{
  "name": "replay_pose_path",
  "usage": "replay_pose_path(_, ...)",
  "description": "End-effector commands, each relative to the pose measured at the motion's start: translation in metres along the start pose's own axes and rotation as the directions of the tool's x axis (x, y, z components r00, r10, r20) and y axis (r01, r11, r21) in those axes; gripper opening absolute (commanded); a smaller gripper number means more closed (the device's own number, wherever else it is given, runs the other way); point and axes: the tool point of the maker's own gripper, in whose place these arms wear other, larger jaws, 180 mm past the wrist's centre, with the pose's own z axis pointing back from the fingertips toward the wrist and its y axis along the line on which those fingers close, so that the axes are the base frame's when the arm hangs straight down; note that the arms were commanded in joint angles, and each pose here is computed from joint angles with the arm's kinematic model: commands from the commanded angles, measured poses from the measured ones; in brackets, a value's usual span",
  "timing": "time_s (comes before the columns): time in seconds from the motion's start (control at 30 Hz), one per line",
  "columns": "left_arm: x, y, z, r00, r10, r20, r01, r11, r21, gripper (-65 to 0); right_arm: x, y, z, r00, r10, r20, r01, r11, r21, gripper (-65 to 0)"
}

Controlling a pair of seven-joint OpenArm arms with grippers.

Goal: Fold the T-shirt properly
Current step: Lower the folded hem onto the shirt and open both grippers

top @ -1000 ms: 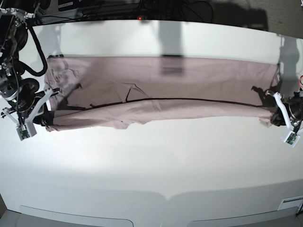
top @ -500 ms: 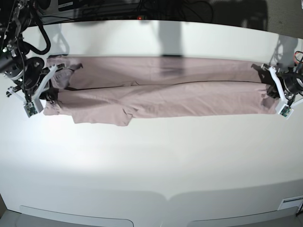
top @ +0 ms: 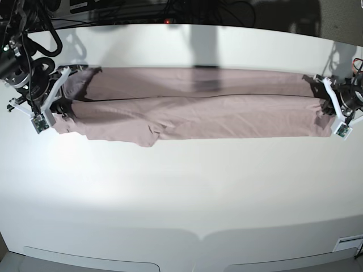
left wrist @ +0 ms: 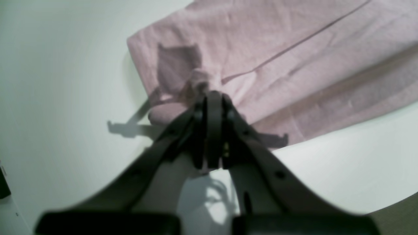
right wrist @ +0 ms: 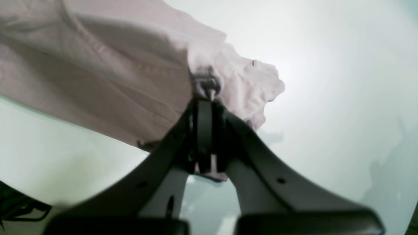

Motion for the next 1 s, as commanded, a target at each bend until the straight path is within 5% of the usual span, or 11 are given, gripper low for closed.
replay_pose_path(0.0, 0.012, 0.012, 0.007, 0.999, -0.020, 0.033, 0.018, 0.999, 0.035, -65.0, 0.007, -0.004, 0.005, 1.000, 0.021, 0.019, -0.021, 1.000, -0.013, -65.0)
replay_pose_path(0.23, 0.002, 0.022, 0.007, 1.000, -0.018, -0.021, 0.020, 0.996, 0.092, -65.0, -0.020, 0.009, 0.007, 0.998, 0.014, -0.063, -0.013, 1.000, 0.022, -65.0)
replay_pose_path(0.8, -0.011, 0.007, 0.006, 0.999, 0.012, -0.030, -0.011, 0.999, 0.037, -65.0, -0.051, 0.027, -0.010, 0.986, -0.122, -0.115, 0.135, 0.984, 0.113, -65.0)
replay_pose_path(0.9, -0.017, 0.005, 0.006, 0.999, 0.013, -0.048, -0.012, 0.999, 0.032, -60.1, -0.051, 0.027, -0.010, 0.986, -0.121, -0.114, 0.134, 0.984, 0.113, -47.0)
replay_pose_path(0.97, -0.020, 0.005, 0.006, 0.998, 0.009, -0.058, -0.007, 0.999, 0.036, -53.7, -0.052, 0.027, -0.010, 0.986, -0.120, -0.119, 0.134, 0.985, 0.112, -41.8)
